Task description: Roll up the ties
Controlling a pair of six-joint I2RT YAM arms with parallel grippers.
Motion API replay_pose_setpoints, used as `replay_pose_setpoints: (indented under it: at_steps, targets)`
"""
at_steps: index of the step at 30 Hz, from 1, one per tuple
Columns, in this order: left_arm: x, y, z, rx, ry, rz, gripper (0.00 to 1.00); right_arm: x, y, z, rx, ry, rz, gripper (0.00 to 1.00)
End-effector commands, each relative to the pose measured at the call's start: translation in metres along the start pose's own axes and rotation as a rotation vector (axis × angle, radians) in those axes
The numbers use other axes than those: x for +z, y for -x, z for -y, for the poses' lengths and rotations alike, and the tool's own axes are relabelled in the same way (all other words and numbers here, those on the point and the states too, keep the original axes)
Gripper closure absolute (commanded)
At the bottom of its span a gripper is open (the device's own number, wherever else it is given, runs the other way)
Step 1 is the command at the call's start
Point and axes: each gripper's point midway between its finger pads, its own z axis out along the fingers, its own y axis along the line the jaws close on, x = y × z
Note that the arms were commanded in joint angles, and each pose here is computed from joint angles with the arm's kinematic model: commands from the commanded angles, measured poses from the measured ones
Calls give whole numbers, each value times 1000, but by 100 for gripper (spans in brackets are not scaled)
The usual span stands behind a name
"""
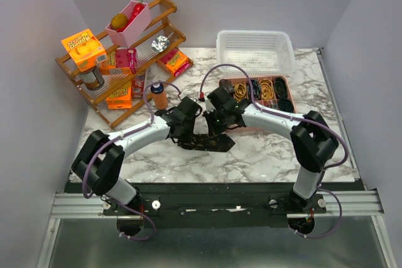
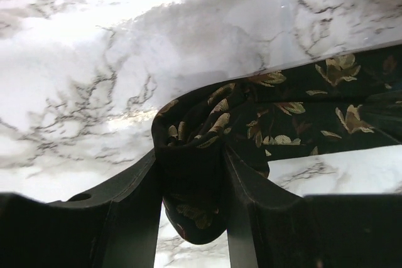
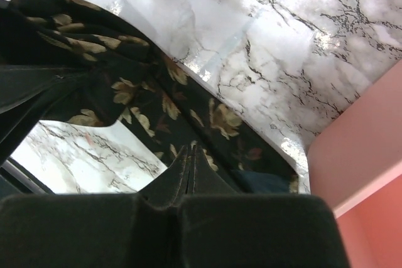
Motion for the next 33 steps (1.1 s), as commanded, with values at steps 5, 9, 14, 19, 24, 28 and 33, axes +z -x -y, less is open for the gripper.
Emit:
replay_pose_setpoints:
  at_steps: [5, 9, 14, 19, 24, 28, 33]
  targets:
    - [-21, -16, -51, 130, 311, -58, 52, 8, -8, 7, 10, -44, -34, 99]
    - [-35, -14, -69, 188, 425, -63, 51, 2, -6, 14, 31, -91, -17, 99]
    - [-39, -16, -82, 246, 521, -86, 51, -17, 9, 15, 61, -107, 52, 99]
    - [-36, -17, -71, 297, 547, -86, 51, -29, 16, 28, 162, -85, 93, 99]
    - [-27, -19, -54, 363, 577, -97, 51, -43, 18, 43, 238, -58, 139, 99]
    - [-20, -18, -35, 403, 569, -91, 51, -46, 17, 49, 253, -62, 147, 99]
    - [-11, -26, -13, 401, 492, -94, 50, -42, 12, 53, 263, -68, 136, 99]
